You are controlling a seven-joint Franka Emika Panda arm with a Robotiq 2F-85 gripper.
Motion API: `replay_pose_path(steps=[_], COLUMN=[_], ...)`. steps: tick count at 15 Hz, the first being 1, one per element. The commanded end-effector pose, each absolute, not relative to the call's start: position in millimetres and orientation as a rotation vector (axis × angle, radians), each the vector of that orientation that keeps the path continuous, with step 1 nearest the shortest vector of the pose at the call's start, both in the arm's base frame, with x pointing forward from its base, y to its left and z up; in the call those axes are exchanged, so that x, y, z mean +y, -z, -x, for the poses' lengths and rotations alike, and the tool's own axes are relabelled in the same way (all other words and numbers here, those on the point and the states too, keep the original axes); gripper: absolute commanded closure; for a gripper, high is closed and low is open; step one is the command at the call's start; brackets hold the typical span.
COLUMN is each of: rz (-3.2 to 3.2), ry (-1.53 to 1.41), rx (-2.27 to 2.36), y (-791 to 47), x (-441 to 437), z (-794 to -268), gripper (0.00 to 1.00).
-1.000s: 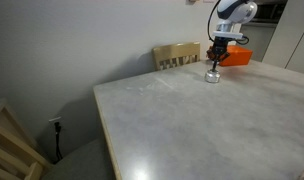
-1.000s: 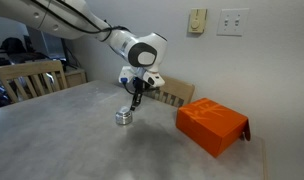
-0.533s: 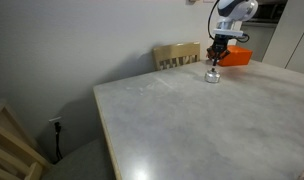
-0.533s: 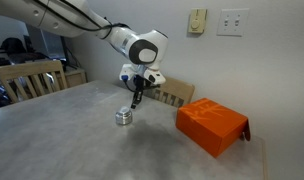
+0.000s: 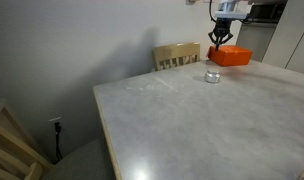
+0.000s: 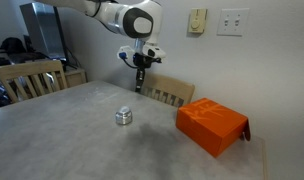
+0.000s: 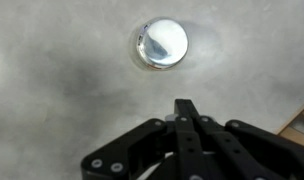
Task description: Pick the lid from the table, place it on the bottle, put it back on the table then place it on the bottle again
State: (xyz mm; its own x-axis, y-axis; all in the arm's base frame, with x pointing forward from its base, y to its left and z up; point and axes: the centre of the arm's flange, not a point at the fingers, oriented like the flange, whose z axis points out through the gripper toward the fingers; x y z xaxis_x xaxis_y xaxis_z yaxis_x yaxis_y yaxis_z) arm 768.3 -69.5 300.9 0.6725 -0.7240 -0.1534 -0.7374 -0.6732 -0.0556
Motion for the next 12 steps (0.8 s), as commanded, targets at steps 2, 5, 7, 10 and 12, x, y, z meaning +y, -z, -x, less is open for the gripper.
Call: replay_pose_path(steps=[2,5,7,10,12], rz=[2.746,2.772,2.771,2.771,2.771], ry=[-0.132,-0.132,-0.135,-0.138,-0.138], rx=[1.185,1.178,1.18,1.183,1.183], y=[-325,-327,-326,-323,-323], x=[-43,-42,-42,-43,-43], z=[-732,-762,-760,-760,-760], gripper=[0.67,0.7,0.67,0.67,0.42])
